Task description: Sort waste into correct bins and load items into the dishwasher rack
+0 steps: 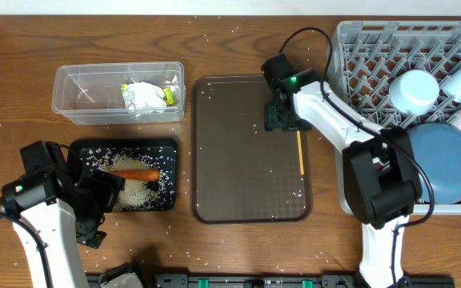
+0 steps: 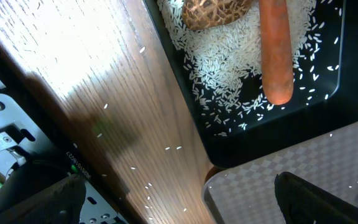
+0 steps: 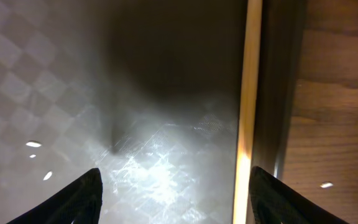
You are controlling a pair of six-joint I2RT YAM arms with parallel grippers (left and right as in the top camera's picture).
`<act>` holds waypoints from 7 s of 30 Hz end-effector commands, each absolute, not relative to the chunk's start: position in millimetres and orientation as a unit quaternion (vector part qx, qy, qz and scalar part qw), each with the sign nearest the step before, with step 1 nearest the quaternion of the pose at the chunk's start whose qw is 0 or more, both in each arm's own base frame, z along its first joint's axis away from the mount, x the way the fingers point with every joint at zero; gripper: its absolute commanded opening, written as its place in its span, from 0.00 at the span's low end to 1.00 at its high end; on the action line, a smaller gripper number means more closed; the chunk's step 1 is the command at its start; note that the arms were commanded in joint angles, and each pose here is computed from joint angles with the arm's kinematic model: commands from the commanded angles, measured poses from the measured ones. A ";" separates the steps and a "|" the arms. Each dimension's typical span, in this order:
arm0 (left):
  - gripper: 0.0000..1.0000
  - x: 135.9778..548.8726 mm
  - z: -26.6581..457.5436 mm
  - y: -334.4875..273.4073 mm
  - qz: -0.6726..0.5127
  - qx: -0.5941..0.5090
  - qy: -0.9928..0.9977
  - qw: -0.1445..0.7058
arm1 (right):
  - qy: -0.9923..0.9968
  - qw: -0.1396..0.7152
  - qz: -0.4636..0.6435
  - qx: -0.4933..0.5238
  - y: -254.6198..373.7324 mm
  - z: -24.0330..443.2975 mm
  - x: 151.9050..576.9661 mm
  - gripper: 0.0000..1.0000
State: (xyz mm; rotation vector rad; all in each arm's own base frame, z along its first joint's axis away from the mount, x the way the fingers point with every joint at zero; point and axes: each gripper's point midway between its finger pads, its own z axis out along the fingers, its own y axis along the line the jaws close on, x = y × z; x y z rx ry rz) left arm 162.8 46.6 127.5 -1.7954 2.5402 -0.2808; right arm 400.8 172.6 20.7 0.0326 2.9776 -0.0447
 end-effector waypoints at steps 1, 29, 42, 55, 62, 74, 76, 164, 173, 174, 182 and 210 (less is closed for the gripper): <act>0.98 161.2 126.9 48.7 -0.085 -0.582 0.809 0.007 | 0.997 0.079 -0.017 0.020 171.8 16.2 400.0 0.69; 0.98 161.2 126.9 48.7 -0.085 -0.582 0.809 0.007 | 0.997 0.067 -0.004 0.022 169.0 -3.5 391.2 0.53; 0.98 161.2 126.9 48.7 -0.085 -0.582 0.809 0.007 | 0.998 0.055 0.019 -0.013 175.4 -22.0 378.9 0.03; 0.98 161.2 126.9 48.7 -0.085 -0.582 0.809 0.007 | 0.994 0.086 0.065 -0.034 186.7 57.7 406.2 0.01; 0.98 161.2 126.9 48.7 -0.085 -0.582 0.809 0.007 | 0.980 0.180 0.078 -0.029 145.1 155.8 446.9 0.01; 0.98 161.1 126.9 48.7 -0.085 -0.582 0.809 0.007 | 0.965 0.260 0.028 -0.008 9.8 210.2 480.1 0.01; 0.98 161.1 126.9 48.7 -0.085 -0.582 0.809 0.007 | 0.965 0.260 0.025 -0.002 -0.6 208.9 480.9 0.01; 0.98 161.1 126.9 48.7 -0.085 -0.582 0.809 0.007 | 0.911 0.357 0.099 0.185 31.5 165.2 243.4 0.99; 0.98 161.1 126.9 48.7 -0.085 -0.582 0.809 0.007 | 0.916 0.344 0.093 0.185 30.6 160.2 238.6 0.99; 0.98 161.2 126.9 48.7 -0.085 -0.582 0.809 0.007 | 0.916 0.342 0.093 0.185 30.5 159.6 238.0 0.99; 0.98 161.2 126.9 48.7 -0.085 -0.582 0.809 0.007 | 0.918 0.339 0.092 0.185 30.3 158.4 236.6 0.99; 0.98 161.2 126.9 48.7 -0.085 -0.582 0.809 0.007 | 0.745 0.647 0.165 0.005 55.4 195.1 254.0 0.99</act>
